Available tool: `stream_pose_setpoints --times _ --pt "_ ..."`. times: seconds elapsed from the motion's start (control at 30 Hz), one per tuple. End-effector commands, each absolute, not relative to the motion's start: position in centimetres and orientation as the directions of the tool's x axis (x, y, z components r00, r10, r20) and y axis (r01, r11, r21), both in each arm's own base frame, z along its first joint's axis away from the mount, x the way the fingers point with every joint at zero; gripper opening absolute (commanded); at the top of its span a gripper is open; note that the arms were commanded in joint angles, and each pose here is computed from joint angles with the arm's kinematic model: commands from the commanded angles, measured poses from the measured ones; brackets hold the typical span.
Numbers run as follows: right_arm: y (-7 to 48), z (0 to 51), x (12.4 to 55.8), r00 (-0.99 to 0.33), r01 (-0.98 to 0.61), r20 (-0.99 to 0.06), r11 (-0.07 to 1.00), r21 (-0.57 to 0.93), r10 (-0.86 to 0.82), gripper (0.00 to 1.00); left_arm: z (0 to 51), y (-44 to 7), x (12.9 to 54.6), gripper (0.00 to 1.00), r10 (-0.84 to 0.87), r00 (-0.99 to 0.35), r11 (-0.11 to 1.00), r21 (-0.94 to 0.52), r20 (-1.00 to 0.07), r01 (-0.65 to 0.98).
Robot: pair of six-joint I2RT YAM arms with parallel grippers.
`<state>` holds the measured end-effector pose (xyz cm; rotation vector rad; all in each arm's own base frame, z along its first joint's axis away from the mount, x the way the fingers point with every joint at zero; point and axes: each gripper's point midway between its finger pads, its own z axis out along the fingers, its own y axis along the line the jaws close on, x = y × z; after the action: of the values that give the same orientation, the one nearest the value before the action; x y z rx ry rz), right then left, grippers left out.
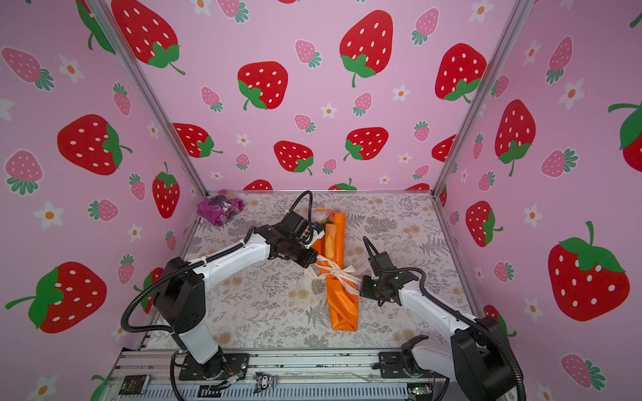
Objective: Tie the bouquet of fake flowers
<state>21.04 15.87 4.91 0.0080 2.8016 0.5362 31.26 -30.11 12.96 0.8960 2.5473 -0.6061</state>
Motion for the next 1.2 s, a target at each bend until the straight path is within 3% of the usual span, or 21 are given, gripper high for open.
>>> stream_pose_setpoints --times 0.0,0.1,0.23,0.33,0.43,0.8,0.87,1.03,1.17 --pt "17.0 6.6 21.3 -0.955 -0.105 -0.295 0.907 0.408 0.022 0.24 13.2 -31.5 30.0 0.0 0.508 -0.716 0.64 -0.346 -0.479 0.686" --pt "16.8 9.1 22.3 -0.928 -0.127 -0.372 0.906 0.404 0.036 0.34 12.1 -31.8 29.4 0.0 0.531 -0.723 0.635 -0.359 -0.441 0.685" --pt "17.0 12.2 22.9 -0.875 -0.192 -0.482 0.883 0.428 0.044 0.38 12.1 -31.7 29.3 0.0 0.52 -0.726 0.637 -0.361 -0.451 0.681" --pt "19.7 13.9 22.3 -0.842 -0.324 -0.539 0.78 0.535 0.02 0.39 12.2 -31.8 29.3 0.0 0.521 -0.726 0.636 -0.364 -0.449 0.681" --pt "22.2 14.0 21.3 -0.836 -0.41 -0.548 0.695 0.591 -0.028 0.41 12.2 -31.9 29.3 0.0 0.52 -0.727 0.633 -0.369 -0.448 0.68" --pt "23.8 8.4 21.1 -0.844 -0.449 -0.491 0.787 0.424 -0.217 0.43 10.7 -30.9 30.3 0.0 0.522 -0.753 0.685 -0.329 -0.401 0.65" --pt "23.7 7.9 21.4 -0.839 -0.451 -0.495 0.795 0.406 -0.224 0.4 10.6 -30.9 30.2 0.0 0.522 -0.755 0.685 -0.334 -0.396 0.648" --pt "24.1 8.5 21.4 -0.832 -0.467 -0.507 0.777 0.422 -0.225 0.16 11.0 -30.8 30.4 0.05 0.501 -0.762 0.695 -0.333 -0.411 0.637" --pt "24.3 9.0 21.1 -0.829 -0.476 -0.512 0.765 0.433 -0.226 0.06 11.5 -30.1 30.9 0.25 0.468 -0.767 0.727 -0.301 -0.439 0.616"
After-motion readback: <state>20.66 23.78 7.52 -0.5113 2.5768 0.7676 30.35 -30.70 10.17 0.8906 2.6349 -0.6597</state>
